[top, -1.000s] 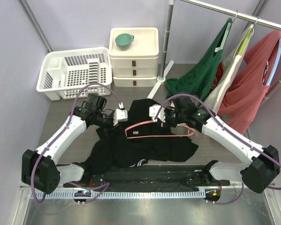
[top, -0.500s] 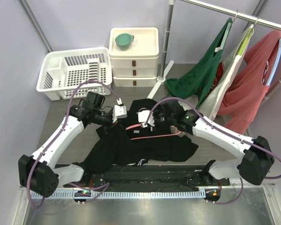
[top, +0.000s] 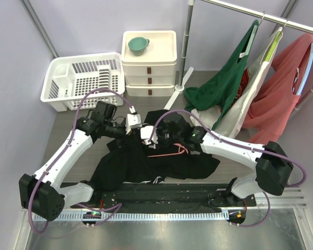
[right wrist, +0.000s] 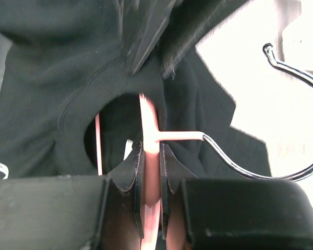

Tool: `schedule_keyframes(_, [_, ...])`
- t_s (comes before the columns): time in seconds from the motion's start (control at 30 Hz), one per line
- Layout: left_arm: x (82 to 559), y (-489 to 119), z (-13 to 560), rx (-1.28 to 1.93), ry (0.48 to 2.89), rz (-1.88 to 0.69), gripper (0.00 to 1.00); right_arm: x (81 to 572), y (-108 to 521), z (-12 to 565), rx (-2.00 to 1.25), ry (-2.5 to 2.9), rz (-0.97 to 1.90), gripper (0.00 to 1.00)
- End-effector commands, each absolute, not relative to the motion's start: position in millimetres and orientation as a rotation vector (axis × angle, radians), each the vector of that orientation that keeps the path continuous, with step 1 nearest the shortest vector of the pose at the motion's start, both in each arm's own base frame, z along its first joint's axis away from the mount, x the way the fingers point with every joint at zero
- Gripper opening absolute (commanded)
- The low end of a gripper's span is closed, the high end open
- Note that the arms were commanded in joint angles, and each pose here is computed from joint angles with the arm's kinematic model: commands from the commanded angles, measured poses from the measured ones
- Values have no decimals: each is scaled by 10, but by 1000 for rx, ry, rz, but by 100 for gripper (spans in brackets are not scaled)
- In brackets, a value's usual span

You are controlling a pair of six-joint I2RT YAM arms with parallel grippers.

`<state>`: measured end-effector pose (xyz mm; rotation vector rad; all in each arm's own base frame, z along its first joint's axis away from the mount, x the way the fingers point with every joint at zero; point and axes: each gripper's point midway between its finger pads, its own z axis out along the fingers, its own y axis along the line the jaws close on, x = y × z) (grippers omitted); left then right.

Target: Place the t-shirt on the hanger

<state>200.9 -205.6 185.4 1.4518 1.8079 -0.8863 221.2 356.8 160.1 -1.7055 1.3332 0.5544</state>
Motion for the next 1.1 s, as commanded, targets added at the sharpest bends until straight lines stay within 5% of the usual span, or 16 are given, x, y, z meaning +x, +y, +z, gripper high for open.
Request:
schedule_keyframes(0.0, [1968,-2086,1998,1460,1739,-890,36,2317,3871,2254,-1546,1138,579,1])
schedule_keyframes(0.2, [2005,-2046,1892,1457,1749,-841,51,2219,3911,2413,-1529,1098,619,1])
schedule_keyframes(0.37, [2055,-2038,1814,1460,1772,-826,52,2131,3970,2474,-1535,1071,643,1])
schedule_keyframes(0.47, [2038,-2050,1804,1469,1769,-831,47,2122,4006,2520,-1526,1055,643,1])
schedule_keyframes(0.73, [1813,-1953,1647,1547,1780,-839,8,2119,3926,2702,-1472,1074,630,2])
schedule_keyframes(0.83, [1740,-1922,1662,1564,1752,-831,0,2092,3802,2751,-1450,1188,645,48])
schedule_keyframes(0.87, [1724,-1910,1663,1572,1740,-822,0,2099,3690,2716,-1442,1269,626,75])
schedule_keyframes(0.97, [1665,-1874,1683,1600,1671,-784,0,2075,3431,2803,-1385,1420,653,97])
schedule_keyframes(1.07, [1617,-1866,1719,1622,1599,-763,0,2084,3164,2870,-1251,1588,722,100])
